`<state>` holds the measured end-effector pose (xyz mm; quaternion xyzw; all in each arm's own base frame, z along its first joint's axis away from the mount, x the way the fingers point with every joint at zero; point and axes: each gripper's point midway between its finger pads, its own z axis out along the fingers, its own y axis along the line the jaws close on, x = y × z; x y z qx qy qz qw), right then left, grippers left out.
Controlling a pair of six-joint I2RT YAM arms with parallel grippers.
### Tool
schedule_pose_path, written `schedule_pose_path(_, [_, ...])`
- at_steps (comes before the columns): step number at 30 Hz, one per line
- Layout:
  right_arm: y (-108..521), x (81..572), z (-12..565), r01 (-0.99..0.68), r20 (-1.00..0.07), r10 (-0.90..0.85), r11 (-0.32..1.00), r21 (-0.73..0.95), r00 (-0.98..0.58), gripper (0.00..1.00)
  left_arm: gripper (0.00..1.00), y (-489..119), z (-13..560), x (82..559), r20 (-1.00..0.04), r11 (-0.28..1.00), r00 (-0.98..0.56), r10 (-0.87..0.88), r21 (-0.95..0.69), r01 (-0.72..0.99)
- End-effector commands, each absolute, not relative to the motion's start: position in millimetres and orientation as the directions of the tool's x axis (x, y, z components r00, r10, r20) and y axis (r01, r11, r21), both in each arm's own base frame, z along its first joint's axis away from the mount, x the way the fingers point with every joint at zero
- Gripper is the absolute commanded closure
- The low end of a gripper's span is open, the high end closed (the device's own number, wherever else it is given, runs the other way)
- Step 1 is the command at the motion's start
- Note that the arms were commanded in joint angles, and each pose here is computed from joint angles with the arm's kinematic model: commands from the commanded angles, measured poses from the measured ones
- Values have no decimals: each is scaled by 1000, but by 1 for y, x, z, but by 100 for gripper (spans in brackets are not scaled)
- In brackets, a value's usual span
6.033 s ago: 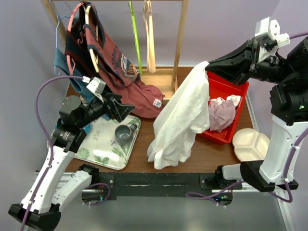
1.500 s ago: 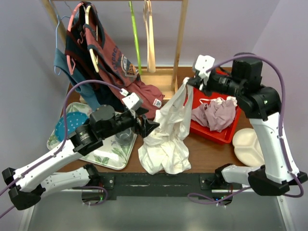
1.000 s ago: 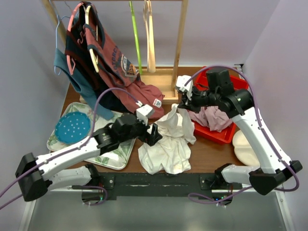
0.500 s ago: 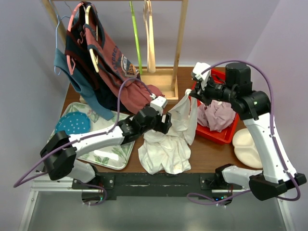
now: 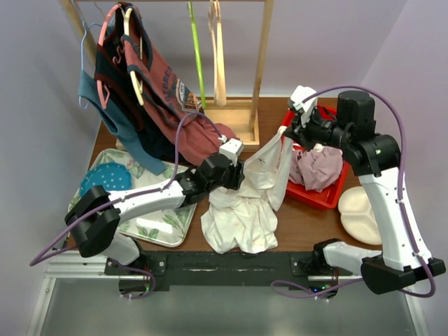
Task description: Place the tank top on the hanger
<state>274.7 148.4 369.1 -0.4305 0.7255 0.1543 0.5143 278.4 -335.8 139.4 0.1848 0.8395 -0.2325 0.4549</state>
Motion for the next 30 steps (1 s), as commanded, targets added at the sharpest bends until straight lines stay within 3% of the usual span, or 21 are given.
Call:
schedule_pose_path(1, [141,276,403,-734,-906,-422,626,-262,-36,100,56,-347,141,280,-860,778,-500,108,-240,581])
schedule_pose_path(5, [137,272,409,-724,-910,-414,636,-268,-27,100,99,-347,137,279,-853,768,-509,114,-249,590])
schedule_pose_path(9, [131,273,411,-702,-909,-415,657,-274,-34,100,100,-330,157,277,-875,778,-473,103,-225,586])
schedule_pose_path(19, [102,283,458,-546,-892,-451,742,-390,23,100,100,-244,345,251,-977,782,-212,1,-131,609])
schedule_pose_path(26, [89,263,534,-460,-897,-411,772,-438,165,100,100,-230,478,226,-996,723,-35,-83,-84,686])
schedule_pose_path(30, [80,247,550,-429,-887,-415,777,-460,199,100,100,-221,518,215,-993,712,27,-113,-62,699])
